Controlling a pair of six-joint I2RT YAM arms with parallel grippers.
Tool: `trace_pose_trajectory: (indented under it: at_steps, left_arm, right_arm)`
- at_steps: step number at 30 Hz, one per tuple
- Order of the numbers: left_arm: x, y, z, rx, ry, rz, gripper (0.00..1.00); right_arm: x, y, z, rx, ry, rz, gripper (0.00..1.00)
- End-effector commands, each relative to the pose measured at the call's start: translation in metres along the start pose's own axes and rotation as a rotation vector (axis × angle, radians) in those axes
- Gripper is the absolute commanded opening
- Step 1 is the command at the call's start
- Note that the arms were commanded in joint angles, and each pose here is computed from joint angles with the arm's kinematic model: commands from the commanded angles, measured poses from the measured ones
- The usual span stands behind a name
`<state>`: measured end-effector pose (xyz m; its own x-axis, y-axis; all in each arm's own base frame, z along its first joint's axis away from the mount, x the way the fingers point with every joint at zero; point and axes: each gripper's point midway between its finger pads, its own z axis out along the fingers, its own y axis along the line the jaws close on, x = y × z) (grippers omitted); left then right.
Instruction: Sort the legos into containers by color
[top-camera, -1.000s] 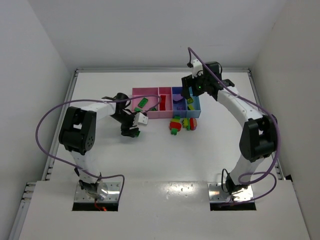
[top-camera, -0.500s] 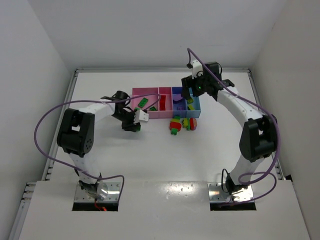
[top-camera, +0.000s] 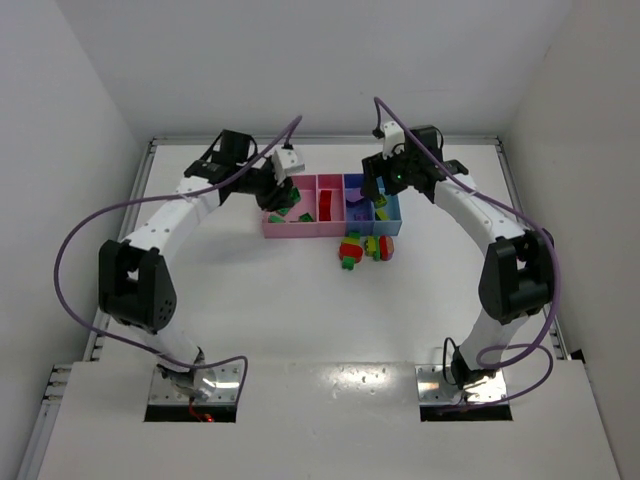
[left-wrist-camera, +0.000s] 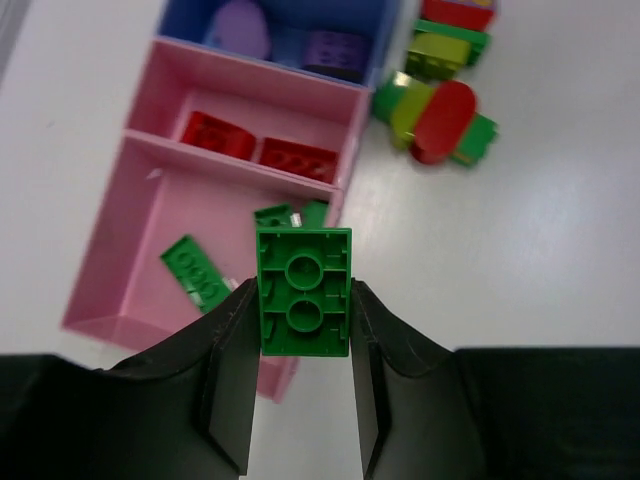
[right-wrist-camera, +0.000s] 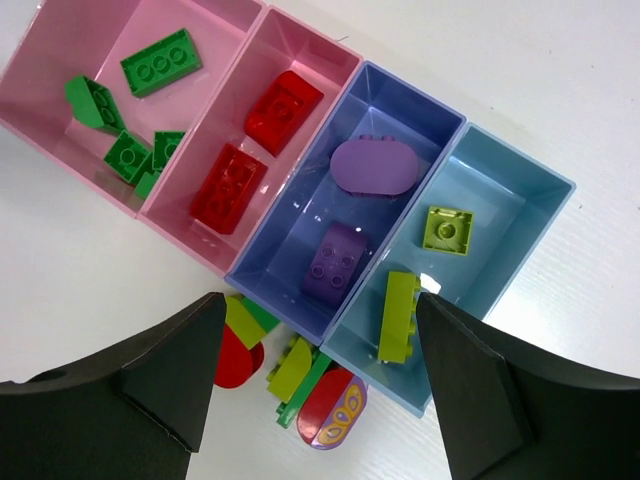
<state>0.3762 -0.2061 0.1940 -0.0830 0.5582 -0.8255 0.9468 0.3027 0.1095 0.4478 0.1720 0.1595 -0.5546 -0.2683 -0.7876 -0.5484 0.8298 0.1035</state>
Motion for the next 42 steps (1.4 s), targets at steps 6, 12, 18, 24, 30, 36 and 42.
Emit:
trace_pose_trajectory:
  at_steps: [6,12,18,24,30,36,42]
  left_arm:
    - [0.007,0.085,0.047,-0.22,0.057,-0.298,0.27]
    - [0.031,0.105,0.067,-0.271,0.113,-0.379,0.38]
    - [0.044,0.109,0.077,-0.322,0.146,-0.466,0.45]
    - [0.048,0.11,0.08,-0.335,0.147,-0.504,0.65]
    - [-0.009,0.122,0.049,-0.441,0.028,-0.448,0.78]
    - [-0.061,0.117,0.015,-0.604,-0.08,-0.431,0.8]
    - [-0.112,0.103,-0.023,-0.682,-0.19,-0.406,1.0]
  right_arm:
    - [-0.021,0.003,-0.01,-0.018,-0.063,-0.011,0.78]
    - [-0.012,-0.003,-0.017,0.008,-0.044,-0.019,0.78]
    - [-0.009,-0.009,-0.023,0.022,-0.045,-0.007,0.78]
    - [-0.004,-0.013,-0.023,0.028,-0.037,0.001,0.78]
    - [-0.011,-0.015,-0.027,0.04,-0.053,-0.014,0.79]
    - [-0.02,-0.016,-0.03,0.043,-0.071,-0.03,0.79]
    - [-0.026,-0.02,-0.032,0.054,-0.09,-0.031,0.8]
